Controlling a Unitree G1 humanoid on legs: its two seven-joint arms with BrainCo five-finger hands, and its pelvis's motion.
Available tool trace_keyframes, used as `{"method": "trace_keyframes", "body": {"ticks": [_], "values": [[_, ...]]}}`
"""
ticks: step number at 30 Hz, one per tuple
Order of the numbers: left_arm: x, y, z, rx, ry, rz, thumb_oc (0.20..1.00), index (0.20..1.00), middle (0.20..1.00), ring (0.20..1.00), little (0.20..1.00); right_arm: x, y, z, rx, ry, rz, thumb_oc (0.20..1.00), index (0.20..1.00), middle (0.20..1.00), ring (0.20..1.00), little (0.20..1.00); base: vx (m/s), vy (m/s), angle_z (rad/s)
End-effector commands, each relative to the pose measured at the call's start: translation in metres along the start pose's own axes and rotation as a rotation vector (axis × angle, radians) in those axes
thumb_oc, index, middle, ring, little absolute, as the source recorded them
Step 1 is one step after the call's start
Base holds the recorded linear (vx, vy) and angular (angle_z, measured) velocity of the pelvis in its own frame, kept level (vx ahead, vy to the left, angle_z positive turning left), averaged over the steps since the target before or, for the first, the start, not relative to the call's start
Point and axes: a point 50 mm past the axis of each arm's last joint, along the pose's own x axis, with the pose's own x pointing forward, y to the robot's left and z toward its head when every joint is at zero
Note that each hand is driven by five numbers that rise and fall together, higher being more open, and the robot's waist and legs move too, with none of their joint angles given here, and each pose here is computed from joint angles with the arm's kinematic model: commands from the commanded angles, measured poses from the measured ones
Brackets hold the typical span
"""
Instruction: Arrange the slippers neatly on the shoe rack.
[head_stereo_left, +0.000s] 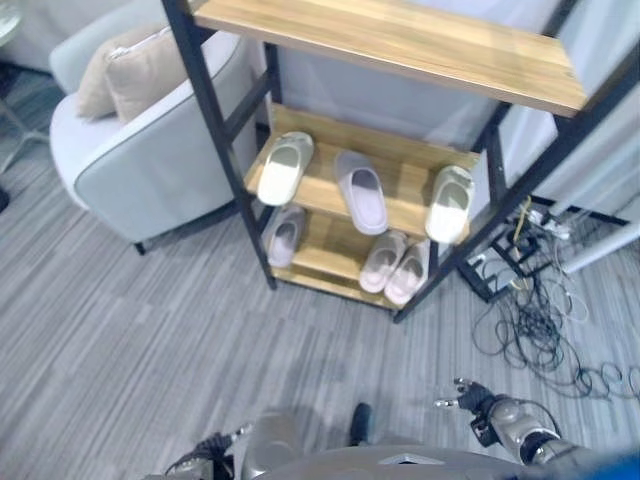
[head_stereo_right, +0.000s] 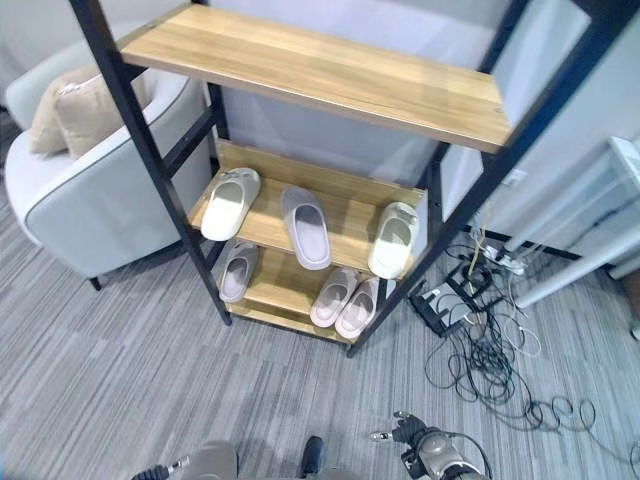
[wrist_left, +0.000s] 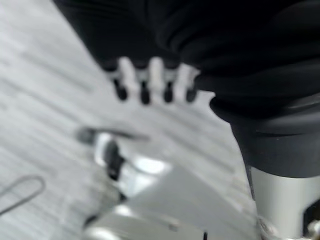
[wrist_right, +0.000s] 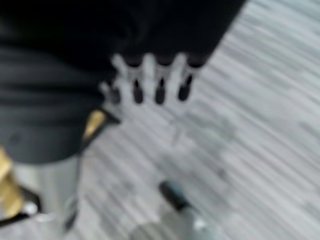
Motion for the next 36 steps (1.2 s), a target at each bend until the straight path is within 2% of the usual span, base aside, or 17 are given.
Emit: {"method": "trace_keyframes", "body": {"ticks": [1, 8, 15, 21, 22, 24, 29, 32, 33, 36], "values": [[-0.001, 0.011, -0.005, 0.014, 0.016, 0.047, 1.000, 1.000, 1.000, 1.000, 1.000, -0.004, 0.011, -0.027, -0.071, 0.062, 0.026, 1.000, 1.000, 1.000, 1.000, 1.000, 0.34, 0.124, -0.02], [-0.002, 0.012, -0.016, 0.029, 0.054, 0.069, 1.000, 1.000, 1.000, 1.000, 1.000, -0.002, 0.029, -0.018, -0.110, 0.025, 0.064, 1.000, 1.000, 1.000, 1.000, 1.000, 0.29, 0.185, -0.58], [0.001, 0.004, 0.034, 0.057, -0.138, 0.073, 1.000, 1.000, 1.000, 1.000, 1.000, 0.001, 0.036, 0.008, -0.179, -0.066, 0.080, 1.000, 1.000, 1.000, 1.000, 1.000, 0.11, 0.161, -0.46], [0.000, 0.007, 0.035, 0.101, -0.163, 0.067, 1.000, 1.000, 1.000, 1.000, 1.000, 0.000, 0.032, 0.015, -0.218, -0.103, 0.081, 1.000, 1.000, 1.000, 1.000, 1.000, -0.01, 0.017, -0.32], [0.000, 0.006, 0.031, 0.135, -0.148, 0.066, 1.000, 1.000, 1.000, 1.000, 1.000, 0.002, 0.038, 0.041, -0.235, -0.152, 0.070, 1.000, 1.000, 1.000, 1.000, 1.000, 0.01, -0.020, -0.12], [0.000, 0.005, 0.023, 0.142, -0.143, 0.055, 1.000, 1.000, 1.000, 1.000, 1.000, -0.001, 0.042, 0.017, -0.254, -0.138, 0.096, 1.000, 1.000, 1.000, 1.000, 1.000, -0.01, -0.039, -0.10], [-0.001, 0.003, 0.002, 0.186, -0.081, 0.039, 1.000, 1.000, 1.000, 1.000, 1.000, -0.001, 0.037, 0.014, -0.230, -0.127, 0.093, 1.000, 1.000, 1.000, 1.000, 1.000, -0.04, -0.054, -0.08], [-0.002, -0.003, -0.010, 0.181, -0.047, 0.022, 1.000, 1.000, 1.000, 1.000, 1.000, -0.008, 0.055, -0.010, -0.301, -0.120, 0.139, 1.000, 1.000, 1.000, 1.000, 1.000, -0.12, -0.050, 0.02], [-0.003, -0.014, -0.017, 0.167, -0.028, 0.010, 1.000, 1.000, 1.000, 1.000, 1.000, -0.011, 0.076, -0.032, -0.368, -0.047, 0.200, 1.000, 1.000, 1.000, 1.000, 1.000, -0.12, -0.032, -0.07], [-0.002, -0.022, -0.012, 0.165, -0.047, -0.001, 1.000, 1.000, 1.000, 1.000, 1.000, -0.011, 0.077, -0.035, -0.385, -0.027, 0.204, 1.000, 1.000, 1.000, 1.000, 1.000, -0.11, -0.032, -0.24]]}}
